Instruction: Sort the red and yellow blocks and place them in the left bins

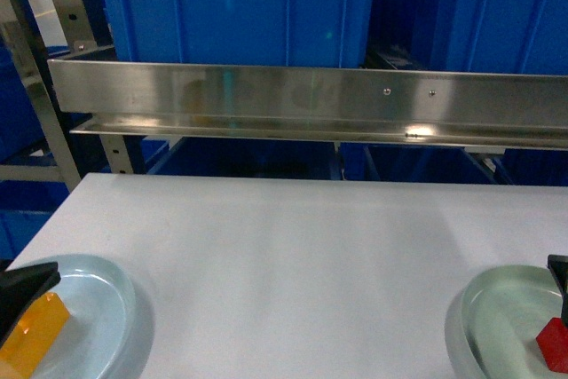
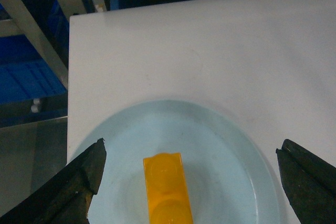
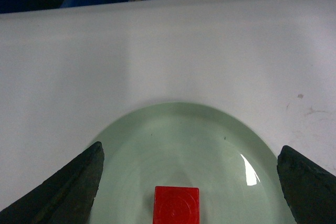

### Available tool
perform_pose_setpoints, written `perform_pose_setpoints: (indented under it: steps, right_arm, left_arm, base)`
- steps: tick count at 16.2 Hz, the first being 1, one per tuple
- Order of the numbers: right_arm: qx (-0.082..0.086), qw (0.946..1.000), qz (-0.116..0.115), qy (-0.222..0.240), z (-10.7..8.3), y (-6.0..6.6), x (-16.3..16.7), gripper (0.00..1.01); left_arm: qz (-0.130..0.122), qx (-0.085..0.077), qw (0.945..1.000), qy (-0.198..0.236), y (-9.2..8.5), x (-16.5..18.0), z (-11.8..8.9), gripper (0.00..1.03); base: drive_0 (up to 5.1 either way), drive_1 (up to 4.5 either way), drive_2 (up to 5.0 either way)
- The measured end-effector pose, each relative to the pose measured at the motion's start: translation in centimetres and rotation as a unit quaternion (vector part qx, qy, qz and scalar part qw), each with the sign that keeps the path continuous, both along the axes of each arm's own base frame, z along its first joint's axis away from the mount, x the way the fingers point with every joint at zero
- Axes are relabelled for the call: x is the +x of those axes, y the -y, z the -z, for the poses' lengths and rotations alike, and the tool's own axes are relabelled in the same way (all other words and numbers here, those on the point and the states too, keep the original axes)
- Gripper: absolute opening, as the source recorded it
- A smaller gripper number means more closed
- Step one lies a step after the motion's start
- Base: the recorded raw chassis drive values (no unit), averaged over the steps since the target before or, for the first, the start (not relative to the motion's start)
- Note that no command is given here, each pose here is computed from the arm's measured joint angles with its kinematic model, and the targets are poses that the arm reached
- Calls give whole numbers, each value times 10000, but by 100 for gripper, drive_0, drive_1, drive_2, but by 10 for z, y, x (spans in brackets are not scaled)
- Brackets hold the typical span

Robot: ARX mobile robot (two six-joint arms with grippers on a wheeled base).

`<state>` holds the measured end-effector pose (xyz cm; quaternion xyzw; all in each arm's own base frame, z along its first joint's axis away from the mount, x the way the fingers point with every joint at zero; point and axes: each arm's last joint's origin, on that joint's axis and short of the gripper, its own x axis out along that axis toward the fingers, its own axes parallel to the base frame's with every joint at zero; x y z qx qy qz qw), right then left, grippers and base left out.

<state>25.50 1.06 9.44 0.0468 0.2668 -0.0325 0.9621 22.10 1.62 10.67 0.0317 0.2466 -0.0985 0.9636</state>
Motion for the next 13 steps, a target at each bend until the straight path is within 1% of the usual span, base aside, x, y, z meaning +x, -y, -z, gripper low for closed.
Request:
perform_pose_setpoints:
  steps: [1, 2, 4, 5, 7, 8, 9, 10, 11, 13]
  right_arm:
    - [2, 10000, -13, -54, 6, 0, -1, 98]
    - [6, 10000, -24, -79, 10, 0, -3, 98]
    - [-27, 10000, -43, -16, 13, -3, -5, 98]
    - [-69, 10000, -47, -20, 16, -5, -9, 98]
    - [-80, 9999, -53, -46, 19, -6, -13, 98]
    - [-82, 9999, -81, -9, 18, -7, -14, 98]
    - [-112, 9999, -72, 61, 18, -8, -15, 98]
    - [-155, 9996, -30, 226, 15, -9, -15, 98]
    - [-193, 9990, 20, 404, 11, -9, -14, 98]
    - [-213, 9989, 40, 414, 10, -9, -14, 98]
  left_arm:
    - [-16, 37, 10000, 29, -1, -1, 4, 98]
    - [-6, 143, 9998, 109, -2, -3, 7, 98]
    - [45, 250, 9995, 192, -3, -3, 6, 98]
    - [62, 263, 9994, 221, -4, -5, 5, 98]
    - [93, 285, 9983, 497, -3, -7, 3, 98]
    - [113, 280, 9982, 525, -2, -9, 2, 98]
    - [135, 263, 9974, 654, 0, -9, 1, 98]
    - [112, 249, 9966, 784, 1, -9, -1, 98]
    - [101, 209, 9967, 780, 2, -9, -1, 98]
    - [60, 180, 9968, 770, 1, -9, -1, 98]
  base:
    - [0, 0, 0]
    - [0, 0, 0]
    - [0, 0, 0]
    - [0, 0, 0]
    - [0, 0, 0]
    - [0, 0, 0]
    - [0, 0, 0]
    - [0, 0, 0]
    - [0, 0, 0]
    - [0, 0, 0]
